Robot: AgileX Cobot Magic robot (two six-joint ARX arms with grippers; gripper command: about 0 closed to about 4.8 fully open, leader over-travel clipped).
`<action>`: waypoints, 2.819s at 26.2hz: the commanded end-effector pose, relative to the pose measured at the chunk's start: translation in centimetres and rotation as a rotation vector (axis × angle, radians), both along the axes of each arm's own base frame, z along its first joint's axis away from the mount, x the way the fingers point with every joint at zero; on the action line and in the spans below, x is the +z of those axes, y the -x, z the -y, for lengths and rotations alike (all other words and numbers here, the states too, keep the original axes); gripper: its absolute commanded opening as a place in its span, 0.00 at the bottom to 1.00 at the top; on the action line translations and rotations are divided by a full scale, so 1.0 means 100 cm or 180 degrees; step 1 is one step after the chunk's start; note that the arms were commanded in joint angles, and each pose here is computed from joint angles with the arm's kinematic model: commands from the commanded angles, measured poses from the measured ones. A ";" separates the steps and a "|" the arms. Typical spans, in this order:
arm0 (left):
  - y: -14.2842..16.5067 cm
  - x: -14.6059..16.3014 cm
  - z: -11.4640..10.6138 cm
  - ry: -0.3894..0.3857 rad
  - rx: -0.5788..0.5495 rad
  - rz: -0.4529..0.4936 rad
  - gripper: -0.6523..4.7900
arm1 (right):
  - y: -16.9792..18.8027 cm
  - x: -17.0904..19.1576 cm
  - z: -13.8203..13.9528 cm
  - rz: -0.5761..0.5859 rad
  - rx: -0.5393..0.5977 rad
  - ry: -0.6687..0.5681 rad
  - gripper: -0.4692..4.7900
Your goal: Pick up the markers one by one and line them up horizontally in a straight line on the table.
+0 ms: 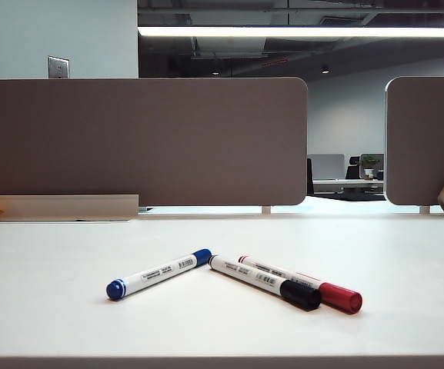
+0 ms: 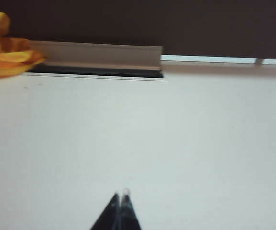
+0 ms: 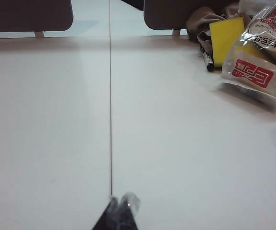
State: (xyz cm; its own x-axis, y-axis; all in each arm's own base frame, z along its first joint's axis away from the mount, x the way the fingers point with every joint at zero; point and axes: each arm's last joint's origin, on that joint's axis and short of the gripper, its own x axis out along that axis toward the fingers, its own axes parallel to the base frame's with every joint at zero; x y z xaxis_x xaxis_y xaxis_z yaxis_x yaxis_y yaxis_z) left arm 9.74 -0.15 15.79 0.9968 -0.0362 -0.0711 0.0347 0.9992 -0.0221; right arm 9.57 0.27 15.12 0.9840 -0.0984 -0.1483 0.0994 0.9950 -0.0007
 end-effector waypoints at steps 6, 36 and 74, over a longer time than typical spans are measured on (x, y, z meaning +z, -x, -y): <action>0.000 0.002 0.002 0.0472 -0.0191 -0.0001 0.11 | 0.000 0.001 -0.001 0.0078 -0.0014 -0.0652 0.09; 0.080 0.153 0.013 0.1013 -0.1607 0.0414 0.11 | 0.056 0.133 -0.018 0.0727 0.2575 -0.1433 0.09; -0.153 0.129 0.084 -0.0657 -0.2165 -0.2997 0.11 | -0.152 0.124 -0.140 -0.2914 0.3115 0.0300 0.15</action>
State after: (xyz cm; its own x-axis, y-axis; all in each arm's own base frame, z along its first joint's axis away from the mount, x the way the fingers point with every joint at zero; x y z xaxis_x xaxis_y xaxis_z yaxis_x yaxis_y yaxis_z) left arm 24.98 -8.55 28.60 0.3281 -0.4386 -0.8366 0.5905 0.7866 -0.1808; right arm 24.78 14.11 27.68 0.2084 0.5616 -0.8007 -0.7114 0.6489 0.2700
